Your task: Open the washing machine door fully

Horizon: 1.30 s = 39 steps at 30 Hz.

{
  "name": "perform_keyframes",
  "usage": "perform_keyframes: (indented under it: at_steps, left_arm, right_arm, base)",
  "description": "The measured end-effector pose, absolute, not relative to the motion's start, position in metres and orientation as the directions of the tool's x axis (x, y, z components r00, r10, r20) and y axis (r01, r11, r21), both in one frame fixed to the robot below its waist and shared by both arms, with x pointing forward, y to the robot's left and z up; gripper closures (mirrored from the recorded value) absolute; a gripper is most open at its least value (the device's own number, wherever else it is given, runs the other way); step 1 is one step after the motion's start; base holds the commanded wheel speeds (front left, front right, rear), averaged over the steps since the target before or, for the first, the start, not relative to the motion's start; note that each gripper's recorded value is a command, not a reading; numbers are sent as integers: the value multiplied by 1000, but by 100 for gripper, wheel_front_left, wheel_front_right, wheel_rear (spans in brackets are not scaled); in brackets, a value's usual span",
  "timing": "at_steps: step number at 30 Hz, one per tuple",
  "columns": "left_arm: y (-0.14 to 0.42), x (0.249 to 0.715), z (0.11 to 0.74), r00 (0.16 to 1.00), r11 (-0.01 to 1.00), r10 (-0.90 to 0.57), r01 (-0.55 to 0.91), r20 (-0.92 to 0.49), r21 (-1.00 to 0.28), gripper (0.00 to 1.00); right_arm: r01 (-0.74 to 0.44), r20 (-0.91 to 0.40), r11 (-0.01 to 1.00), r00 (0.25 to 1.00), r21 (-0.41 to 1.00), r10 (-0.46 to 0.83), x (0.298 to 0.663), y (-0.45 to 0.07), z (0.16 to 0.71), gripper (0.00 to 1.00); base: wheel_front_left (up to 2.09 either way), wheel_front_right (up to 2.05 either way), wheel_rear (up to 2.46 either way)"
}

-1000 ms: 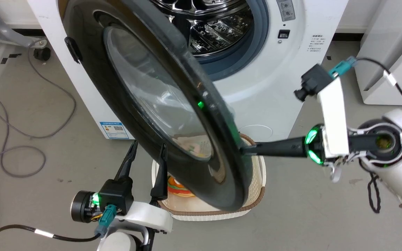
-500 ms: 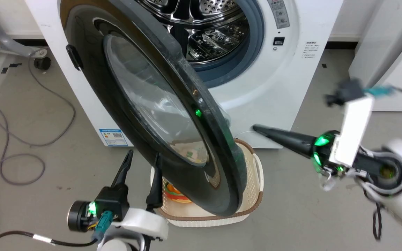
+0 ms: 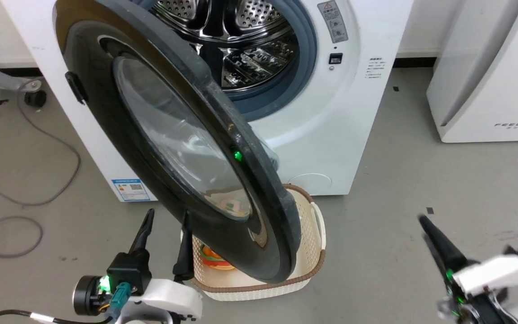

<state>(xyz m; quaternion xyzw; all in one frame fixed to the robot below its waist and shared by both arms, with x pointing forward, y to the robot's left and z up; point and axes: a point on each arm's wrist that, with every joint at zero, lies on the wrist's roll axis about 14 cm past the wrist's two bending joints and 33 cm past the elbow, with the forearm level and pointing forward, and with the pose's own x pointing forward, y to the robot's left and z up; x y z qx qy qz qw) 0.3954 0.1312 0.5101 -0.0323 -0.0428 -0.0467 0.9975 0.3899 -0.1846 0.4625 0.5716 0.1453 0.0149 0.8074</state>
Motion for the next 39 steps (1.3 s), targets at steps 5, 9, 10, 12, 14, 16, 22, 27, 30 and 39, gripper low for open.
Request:
perform_keyframes:
  at_steps: [5, 9, 10, 12, 14, 16, 22, 27, 30, 39]
  left_arm:
    - [132, 398, 509, 992, 994, -88, 93, 86, -58, 0]
    - [135, 397, 507, 994, 995, -81, 85, 79, -58, 0]
    - [136, 396, 506, 994, 995, -78, 82, 77, -58, 0]
    - [137, 396, 506, 994, 995, -75, 79, 76, -55, 0]
    - [138, 395, 506, 994, 996, -73, 78, 77, -52, 0]
    - [139, 395, 507, 994, 996, -70, 74, 79, -51, 0]
    - [141, 393, 508, 994, 996, -67, 72, 83, -51, 0]
    - [142, 393, 508, 995, 996, -65, 69, 81, -51, 0]
    - [142, 394, 506, 995, 996, -66, 69, 75, -50, 0]
    - [141, 393, 501, 996, 996, -70, 73, 62, -50, 100]
  right_arm:
    - [223, -205, 513, 974, 829, -93, 391, -265, 451, 0]
    - [192, -77, 685, 978, 703, -195, 394, -290, 478, 0]
    - [186, -47, 717, 977, 672, -210, 393, -292, 483, 0]
    - [173, 8, 781, 975, 600, -222, 389, -288, 493, 0]
    - [157, 66, 841, 973, 518, -222, 385, -280, 506, 0]
    - [142, 114, 897, 972, 419, -207, 381, -270, 518, 0]
    - [107, 190, 984, 973, 145, -134, 369, -246, 542, 0]
    - [25, 147, 1000, 989, 13, -26, 364, -214, 541, 0]
    - [-28, 71, 999, 997, 20, 27, 358, -195, 520, 0]
    - [-55, 14, 995, 998, 81, 54, 357, -183, 498, 0]
  base:
    - [0, 0, 0]
    - [0, 0, 0]
    - [0, 0, 0]
    - [0, 0, 0]
    - [0, 0, 0]
    - [0, 0, 0]
    - [0, 0, 0]
    - [0, 0, 0]
    - [0, 0, 0]
    - [0, 0, 0]
